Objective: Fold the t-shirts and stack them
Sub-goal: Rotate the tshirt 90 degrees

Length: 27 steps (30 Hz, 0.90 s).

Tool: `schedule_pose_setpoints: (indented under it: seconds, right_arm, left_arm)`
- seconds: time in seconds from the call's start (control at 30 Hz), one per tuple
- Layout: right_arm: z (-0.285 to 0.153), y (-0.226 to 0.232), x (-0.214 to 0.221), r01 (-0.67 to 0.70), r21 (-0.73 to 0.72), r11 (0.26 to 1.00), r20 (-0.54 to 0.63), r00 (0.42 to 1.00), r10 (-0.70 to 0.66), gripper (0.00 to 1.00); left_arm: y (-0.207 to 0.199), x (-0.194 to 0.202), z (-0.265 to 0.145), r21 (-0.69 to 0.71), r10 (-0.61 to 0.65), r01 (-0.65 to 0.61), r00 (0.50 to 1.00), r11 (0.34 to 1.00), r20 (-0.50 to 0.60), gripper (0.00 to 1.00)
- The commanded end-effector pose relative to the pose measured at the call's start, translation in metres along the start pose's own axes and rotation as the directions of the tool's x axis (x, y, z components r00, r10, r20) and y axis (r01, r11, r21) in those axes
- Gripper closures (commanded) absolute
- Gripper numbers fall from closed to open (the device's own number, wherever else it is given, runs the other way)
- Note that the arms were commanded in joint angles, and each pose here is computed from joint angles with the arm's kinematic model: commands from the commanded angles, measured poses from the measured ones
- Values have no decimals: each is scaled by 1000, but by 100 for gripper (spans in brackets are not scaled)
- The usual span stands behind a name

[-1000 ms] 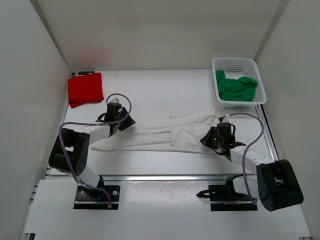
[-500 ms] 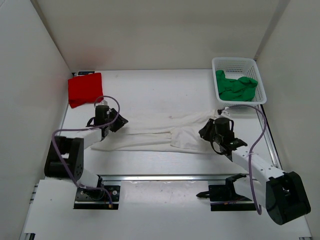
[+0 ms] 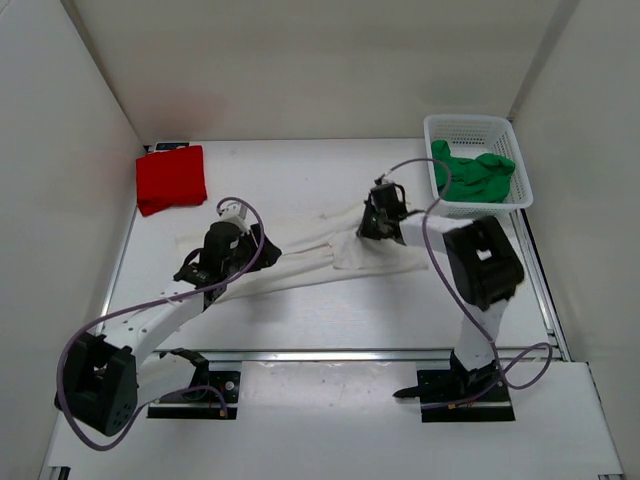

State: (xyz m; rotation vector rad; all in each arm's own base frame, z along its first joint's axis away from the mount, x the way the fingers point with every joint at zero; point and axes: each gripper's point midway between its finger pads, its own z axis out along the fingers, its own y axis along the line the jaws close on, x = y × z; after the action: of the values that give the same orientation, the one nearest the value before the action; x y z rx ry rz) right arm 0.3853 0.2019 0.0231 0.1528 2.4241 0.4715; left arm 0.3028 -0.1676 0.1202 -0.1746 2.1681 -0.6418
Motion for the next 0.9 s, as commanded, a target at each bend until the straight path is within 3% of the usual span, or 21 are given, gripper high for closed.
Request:
schedule_pose_setpoints:
  seconds: [0.0, 0.03, 0.1, 0.13, 0.2, 0.27, 0.3, 0.33, 0.37, 0.4, 0.43, 0.5, 0.53, 0.57, 0.67, 0.7, 0.77, 0.87]
  right_arm:
    - [54, 2, -19, 23, -3, 1000, -94, 995, -23, 100]
    - [79, 12, -39, 24, -24, 999, -109, 994, -27, 100]
    - [92, 59, -122, 65, -124, 990, -38, 997, -71, 100]
    - [120, 56, -110, 65, -107, 992, -94, 993, -75, 100]
    - [92, 108, -204, 136, -191, 972, 55, 990, -127, 100]
    - [57, 141, -235, 155, -323, 934, 145, 983, -113, 100]
    - [60, 139, -220, 144, -334, 932, 117, 987, -111, 100]
    - [13, 152, -247, 172, -352, 920, 197, 974, -107, 99]
    - [-23, 163, -255, 213, -346, 914, 259, 958, -125, 91]
    - [-23, 164, -238, 243, -332, 911, 254, 954, -162, 85]
    - [-68, 174, -253, 275, -310, 910, 335, 927, -166, 74]
    - [-114, 181, -231, 316, -294, 902, 381, 904, -193, 53]
    - [-101, 176, -197, 303, -298, 905, 337, 921, -197, 51]
    - [-129, 180, -194, 312, -312, 897, 380, 907, -183, 48]
    - [-105, 162, -79, 224, -371, 901, 242, 960, -139, 52]
    - [-114, 174, -76, 233, -417, 879, 283, 952, -118, 54]
    - [-97, 176, -22, 186, -447, 875, 199, 974, -105, 56]
    - [-84, 193, 18, 152, -483, 862, 120, 987, -107, 59]
  left_arm:
    - [-15, 12, -17, 84, 64, -61, 997, 995, -40, 38]
    - [-19, 13, -20, 96, 81, -76, 995, 993, -51, 37]
    - [-23, 24, -28, 107, 127, -116, 987, 987, -100, 34]
    - [-26, 22, -29, 116, 137, -125, 985, 985, -100, 32]
    - [-34, 33, -39, 164, 154, -131, 979, 978, -137, 26]
    - [-35, 44, -45, 189, 132, -100, 978, 977, -163, 18]
    - [-37, 46, -48, 205, 113, -79, 980, 976, -163, 9]
    - [-34, 50, -50, 204, 96, -60, 981, 977, -168, 4]
    - [-34, 50, -52, 209, 78, -44, 985, 977, -156, 1]
    - [-32, 45, -54, 201, 55, -28, 990, 979, -129, 1]
    - [-28, 47, -58, 191, 34, -11, 993, 981, -114, 1]
    - [-14, 47, -59, 153, -7, 20, 996, 988, -85, 1]
    - [-8, 40, -62, 139, -26, 33, 998, 990, -51, 1]
    - [-6, 39, -64, 137, -32, 37, 999, 990, -38, 1]
    - [8, 43, -69, 108, -57, 61, 998, 992, -39, 1]
    - [11, 40, -70, 98, -62, 64, 998, 993, -28, 1]
    - [17, 44, -74, 81, -65, 68, 997, 994, -39, 1]
    - [17, 38, -80, 88, -63, 64, 998, 994, -15, 1]
